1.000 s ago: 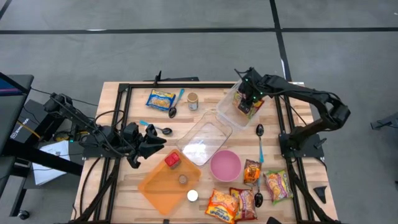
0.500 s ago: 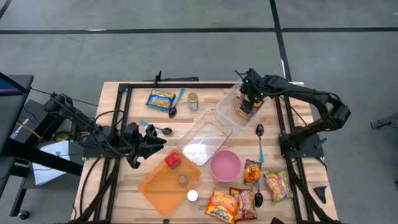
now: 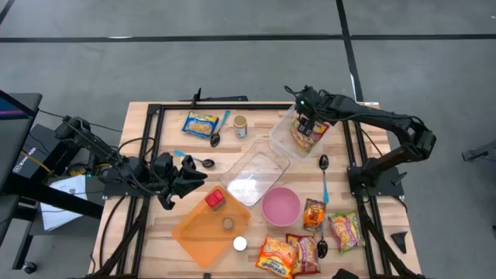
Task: Pick & Place Food Item
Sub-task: Put the green noodle pack into the transparent container
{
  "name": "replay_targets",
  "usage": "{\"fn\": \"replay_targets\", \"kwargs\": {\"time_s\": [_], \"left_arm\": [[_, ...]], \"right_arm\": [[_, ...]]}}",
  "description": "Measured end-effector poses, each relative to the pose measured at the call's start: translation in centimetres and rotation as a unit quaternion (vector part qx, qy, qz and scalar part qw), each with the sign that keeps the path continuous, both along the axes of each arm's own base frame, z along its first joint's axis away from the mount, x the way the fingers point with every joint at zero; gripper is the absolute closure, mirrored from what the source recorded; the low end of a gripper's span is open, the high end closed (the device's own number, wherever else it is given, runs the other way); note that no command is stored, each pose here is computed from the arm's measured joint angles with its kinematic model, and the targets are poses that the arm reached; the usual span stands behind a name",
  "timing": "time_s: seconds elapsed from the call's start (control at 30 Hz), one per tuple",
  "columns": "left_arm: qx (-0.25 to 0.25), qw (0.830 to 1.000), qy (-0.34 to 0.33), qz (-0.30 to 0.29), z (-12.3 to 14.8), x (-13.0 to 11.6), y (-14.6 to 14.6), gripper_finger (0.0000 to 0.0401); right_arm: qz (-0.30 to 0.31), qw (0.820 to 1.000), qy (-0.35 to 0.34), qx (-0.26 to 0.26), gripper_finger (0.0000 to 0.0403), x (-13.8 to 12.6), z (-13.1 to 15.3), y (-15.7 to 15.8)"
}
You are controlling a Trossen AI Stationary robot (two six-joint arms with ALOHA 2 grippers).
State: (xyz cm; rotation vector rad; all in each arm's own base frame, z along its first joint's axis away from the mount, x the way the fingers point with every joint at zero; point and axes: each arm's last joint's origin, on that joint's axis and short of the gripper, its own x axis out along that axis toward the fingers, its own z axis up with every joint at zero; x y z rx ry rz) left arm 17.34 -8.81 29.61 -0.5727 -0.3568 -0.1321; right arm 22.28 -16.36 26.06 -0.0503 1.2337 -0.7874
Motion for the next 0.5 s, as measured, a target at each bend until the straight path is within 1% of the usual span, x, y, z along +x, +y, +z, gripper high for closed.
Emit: {"fn": "replay_targets", "kwargs": {"time_s": [0.03,0.1,0.2,0.23,0.33,0.4,0.5], "left_arm": [[0.0,1.0,0.0,0.0,0.0,0.0,0.0,0.0289],[-0.001,1.0,0.0,0.0,0.0,0.0,0.0,0.0289],[0.0,1.0,-0.001,-0.007,0.0,0.0,0.0,0.0289],[0.001,1.0,-0.001,-0.007,0.0,0.0,-0.1,0.0289],[0.003,1.0,-0.002,-0.013,0.0,0.0,-0.1,0.0289],[0.003,1.0,-0.003,-0.013,0.0,0.0,-0.1,0.0289],[0.004,1.0,-0.003,-0.013,0.0,0.0,-0.1,0.0289]], "right_arm": [[0.0,1.0,-0.009,-0.002,0.0147,0.2,0.5,-0.1],[0.007,0.999,-0.043,0.021,0.0147,0.4,1.5,-0.1],[0.018,0.99,-0.092,0.101,0.0147,0.1,2.5,0.0],[0.014,0.988,-0.095,0.124,0.0147,-0.1,2.4,0.0],[-0.023,0.981,-0.083,0.173,0.0147,-0.5,1.7,0.2],[-0.04,0.976,-0.088,0.195,0.0147,-0.5,1.4,0.3],[-0.044,0.975,-0.098,0.195,0.0147,-0.1,1.5,0.6]]}}
